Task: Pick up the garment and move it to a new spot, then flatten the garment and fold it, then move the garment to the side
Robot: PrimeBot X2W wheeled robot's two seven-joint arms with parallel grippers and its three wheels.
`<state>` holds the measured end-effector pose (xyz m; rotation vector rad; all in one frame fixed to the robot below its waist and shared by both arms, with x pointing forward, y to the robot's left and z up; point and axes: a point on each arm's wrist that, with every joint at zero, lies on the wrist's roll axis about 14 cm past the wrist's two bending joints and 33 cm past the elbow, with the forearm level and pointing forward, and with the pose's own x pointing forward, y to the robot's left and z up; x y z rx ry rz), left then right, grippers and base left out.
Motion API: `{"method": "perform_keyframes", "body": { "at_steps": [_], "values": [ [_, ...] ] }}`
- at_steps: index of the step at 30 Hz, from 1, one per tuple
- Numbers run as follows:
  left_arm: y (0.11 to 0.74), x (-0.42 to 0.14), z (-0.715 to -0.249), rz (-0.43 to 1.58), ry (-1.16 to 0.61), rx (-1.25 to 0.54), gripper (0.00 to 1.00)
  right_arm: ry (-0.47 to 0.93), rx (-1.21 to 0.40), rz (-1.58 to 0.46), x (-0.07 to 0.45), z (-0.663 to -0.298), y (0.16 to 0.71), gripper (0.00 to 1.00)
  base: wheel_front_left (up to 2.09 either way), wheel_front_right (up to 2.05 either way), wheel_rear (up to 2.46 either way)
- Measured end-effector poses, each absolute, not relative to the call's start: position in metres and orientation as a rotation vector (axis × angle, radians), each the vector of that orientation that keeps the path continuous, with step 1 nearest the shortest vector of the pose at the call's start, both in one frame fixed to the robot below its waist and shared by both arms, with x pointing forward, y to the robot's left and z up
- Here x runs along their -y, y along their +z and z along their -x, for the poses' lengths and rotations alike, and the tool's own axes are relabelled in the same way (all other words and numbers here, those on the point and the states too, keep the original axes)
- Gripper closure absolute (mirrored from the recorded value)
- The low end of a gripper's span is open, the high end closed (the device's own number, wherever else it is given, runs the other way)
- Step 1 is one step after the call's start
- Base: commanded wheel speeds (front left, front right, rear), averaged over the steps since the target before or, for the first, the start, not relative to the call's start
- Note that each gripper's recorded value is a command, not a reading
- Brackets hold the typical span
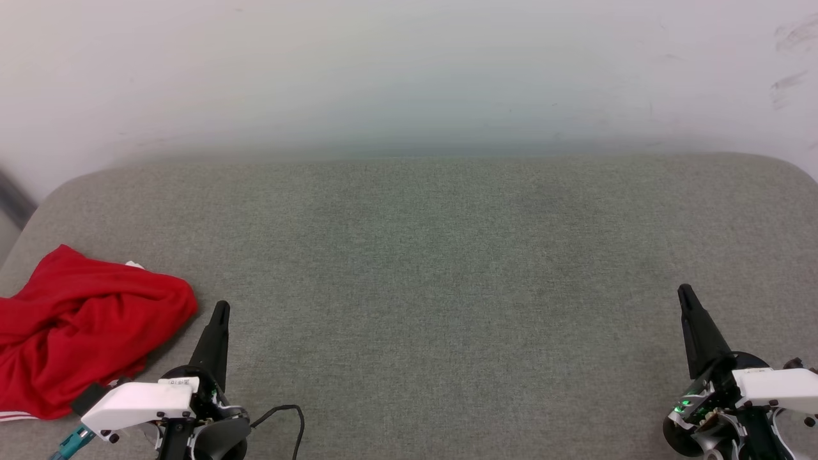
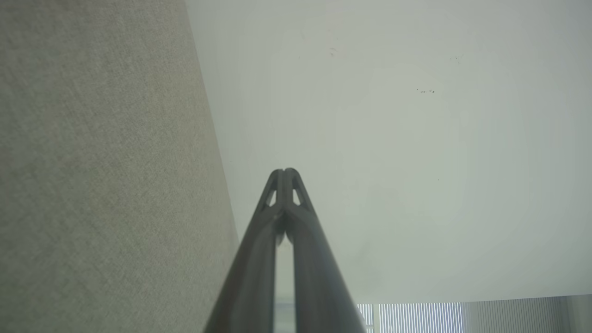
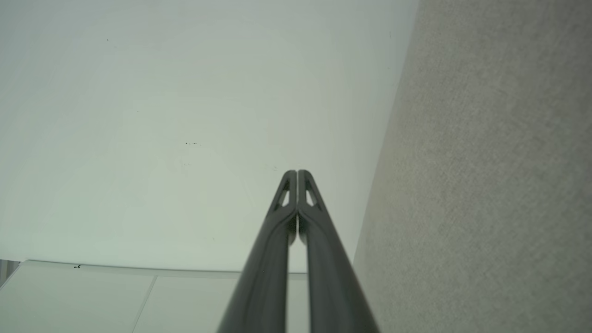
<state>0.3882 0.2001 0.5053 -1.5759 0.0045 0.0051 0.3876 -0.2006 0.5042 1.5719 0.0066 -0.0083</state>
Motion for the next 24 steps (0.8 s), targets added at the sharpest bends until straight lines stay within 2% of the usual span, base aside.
{"method": "perform_keyframes", "body": {
  "at_steps": [24],
  "values": [
    [0.5053,-0.2001,-0.3882,1.576,0.005,-0.005,1.00,-0.008,-0.006,-1.572,0.2006,-0.3876,0.5043,1.00,0.00,0.00,0.00]
  ]
}}
